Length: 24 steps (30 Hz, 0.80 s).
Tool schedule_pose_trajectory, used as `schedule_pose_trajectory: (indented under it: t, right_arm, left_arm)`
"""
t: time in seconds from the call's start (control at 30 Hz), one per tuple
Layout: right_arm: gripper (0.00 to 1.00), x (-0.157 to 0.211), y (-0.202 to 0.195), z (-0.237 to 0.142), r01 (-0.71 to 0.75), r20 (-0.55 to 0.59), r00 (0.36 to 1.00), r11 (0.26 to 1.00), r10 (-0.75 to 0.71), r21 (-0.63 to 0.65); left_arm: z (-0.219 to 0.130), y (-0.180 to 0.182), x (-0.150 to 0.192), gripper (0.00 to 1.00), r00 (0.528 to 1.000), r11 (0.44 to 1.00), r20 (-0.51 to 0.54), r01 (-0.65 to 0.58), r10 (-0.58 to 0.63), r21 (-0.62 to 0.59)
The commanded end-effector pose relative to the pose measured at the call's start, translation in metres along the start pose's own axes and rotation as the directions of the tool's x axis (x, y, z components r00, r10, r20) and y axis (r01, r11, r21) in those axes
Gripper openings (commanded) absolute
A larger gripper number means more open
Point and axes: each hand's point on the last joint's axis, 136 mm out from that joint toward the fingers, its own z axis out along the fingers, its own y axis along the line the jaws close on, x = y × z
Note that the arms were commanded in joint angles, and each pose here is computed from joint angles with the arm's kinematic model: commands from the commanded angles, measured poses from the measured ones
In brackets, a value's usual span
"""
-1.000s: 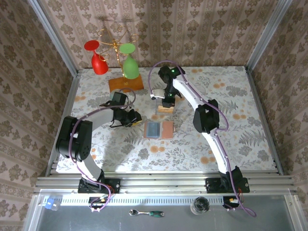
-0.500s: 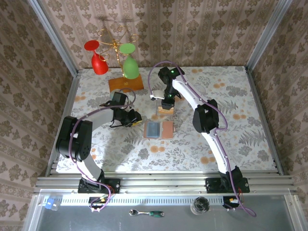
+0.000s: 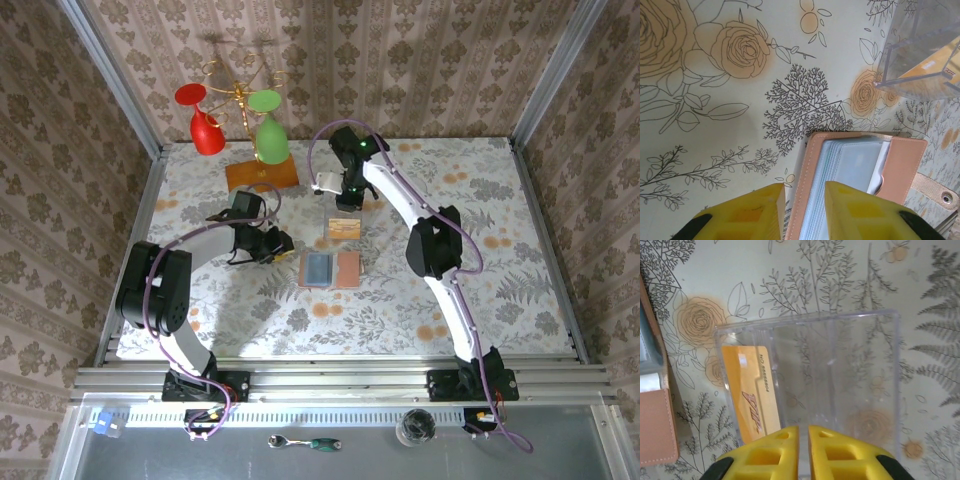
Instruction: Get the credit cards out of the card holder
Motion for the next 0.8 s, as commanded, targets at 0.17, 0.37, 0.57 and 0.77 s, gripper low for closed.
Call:
schedule_pose_trajectory:
  t: [0.17,0.37,0.57,0.77]
  right_arm:
    - [0.06,-0.007,-0.006,-0.021,-0.195,0.095,0.978,0.978,0.187,0.079]
    - [0.06,-0.014,0.004,-0.033,-0.497,0.246,0.848,0.865,0.469,0.066]
    - [0.08,-0.016,0.034,-0.038,-0.755,0.312,0.597,0.649,0.739,-0.091]
    - [0.1,-0.009,0.073,-0.032,-0.849,0.254,0.437,0.489,0.863,-0.199]
  left_arm:
    - [0.001,-0.022,0.006,0.23,0.999,0.997,-0.019,-0.049,0.05,0.061]
    - [0.012,-0.031,0.013,0.16,0.996,0.994,-0.044,-0.071,0.075,0.083]
    - [0.022,-0.028,0.027,0.08,0.994,0.994,-0.065,-0.077,0.082,0.081]
    - [0.029,-0.01,0.038,0.03,0.995,0.997,-0.08,-0.062,0.066,0.045]
